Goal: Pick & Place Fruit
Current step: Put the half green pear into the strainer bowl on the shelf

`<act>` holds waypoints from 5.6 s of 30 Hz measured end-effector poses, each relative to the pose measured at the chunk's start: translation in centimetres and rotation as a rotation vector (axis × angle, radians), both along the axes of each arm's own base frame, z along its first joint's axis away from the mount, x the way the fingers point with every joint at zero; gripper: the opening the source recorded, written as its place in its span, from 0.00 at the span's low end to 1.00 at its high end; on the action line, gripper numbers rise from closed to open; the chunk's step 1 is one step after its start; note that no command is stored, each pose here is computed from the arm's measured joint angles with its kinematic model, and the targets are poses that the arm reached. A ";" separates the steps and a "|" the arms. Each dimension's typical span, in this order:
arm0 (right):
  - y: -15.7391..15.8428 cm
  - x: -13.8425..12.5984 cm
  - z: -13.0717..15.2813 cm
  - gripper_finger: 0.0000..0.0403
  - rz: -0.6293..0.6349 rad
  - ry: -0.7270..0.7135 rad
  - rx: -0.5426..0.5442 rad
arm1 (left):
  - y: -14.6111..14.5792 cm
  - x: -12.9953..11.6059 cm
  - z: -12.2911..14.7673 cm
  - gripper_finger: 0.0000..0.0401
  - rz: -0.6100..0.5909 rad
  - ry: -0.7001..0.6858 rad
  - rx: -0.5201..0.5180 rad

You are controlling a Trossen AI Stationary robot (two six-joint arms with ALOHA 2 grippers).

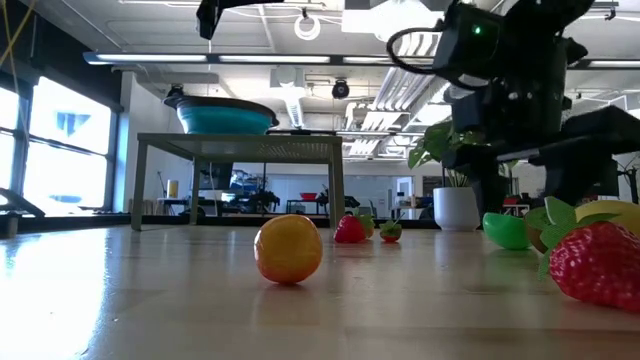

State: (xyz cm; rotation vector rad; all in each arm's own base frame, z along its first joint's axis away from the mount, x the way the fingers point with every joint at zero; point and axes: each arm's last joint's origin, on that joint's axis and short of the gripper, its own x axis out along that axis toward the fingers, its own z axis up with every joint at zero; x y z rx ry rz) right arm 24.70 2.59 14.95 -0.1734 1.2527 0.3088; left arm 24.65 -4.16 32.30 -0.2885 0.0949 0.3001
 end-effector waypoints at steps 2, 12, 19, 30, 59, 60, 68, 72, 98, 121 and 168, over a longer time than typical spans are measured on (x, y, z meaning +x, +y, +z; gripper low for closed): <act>0.2 0.5 -0.9 0.78 0.001 0.009 -0.004 | 0.0 0.0 0.0 0.00 0.000 0.000 -0.001; 0.2 1.0 -1.7 0.78 -0.060 0.018 -0.009 | 0.0 0.0 -0.1 0.00 -0.001 0.009 -0.006; 0.2 0.9 -1.7 0.78 -0.061 0.030 -0.016 | 0.0 0.0 -0.2 0.00 -0.001 0.013 -0.009; 0.1 0.8 -1.8 0.62 -0.065 0.034 -0.022 | 0.0 0.0 -0.2 0.00 -0.001 0.015 -0.024; 0.4 6.0 6.7 0.56 -0.053 -0.151 -0.080 | 0.0 0.0 -0.2 0.00 0.000 0.014 -0.024; 0.5 6.3 7.3 0.55 -0.049 -0.169 -0.080 | 0.0 0.0 -0.2 0.00 0.000 0.014 -0.024; 0.6 8.2 12.7 0.58 -0.042 -0.317 -0.069 | 0.2 -0.9 0.8 0.00 0.019 -0.038 -0.057; 0.7 8.8 15.4 0.57 -0.027 -0.406 -0.067 | 0.5 -1.3 0.9 0.00 0.083 -0.053 -0.119; -2.2 9.3 26.6 0.59 -0.072 -0.774 -0.172 | 7.5 -2.3 2.2 0.00 -0.052 -0.140 -0.303; -5.4 9.2 26.6 0.55 -0.143 -0.768 -0.182 | 8.4 1.5 0.7 0.08 -0.160 -0.141 -0.055; -5.5 11.2 20.7 0.29 -0.204 -0.371 -0.487 | 7.3 2.7 -1.5 0.28 -0.041 -0.096 -0.528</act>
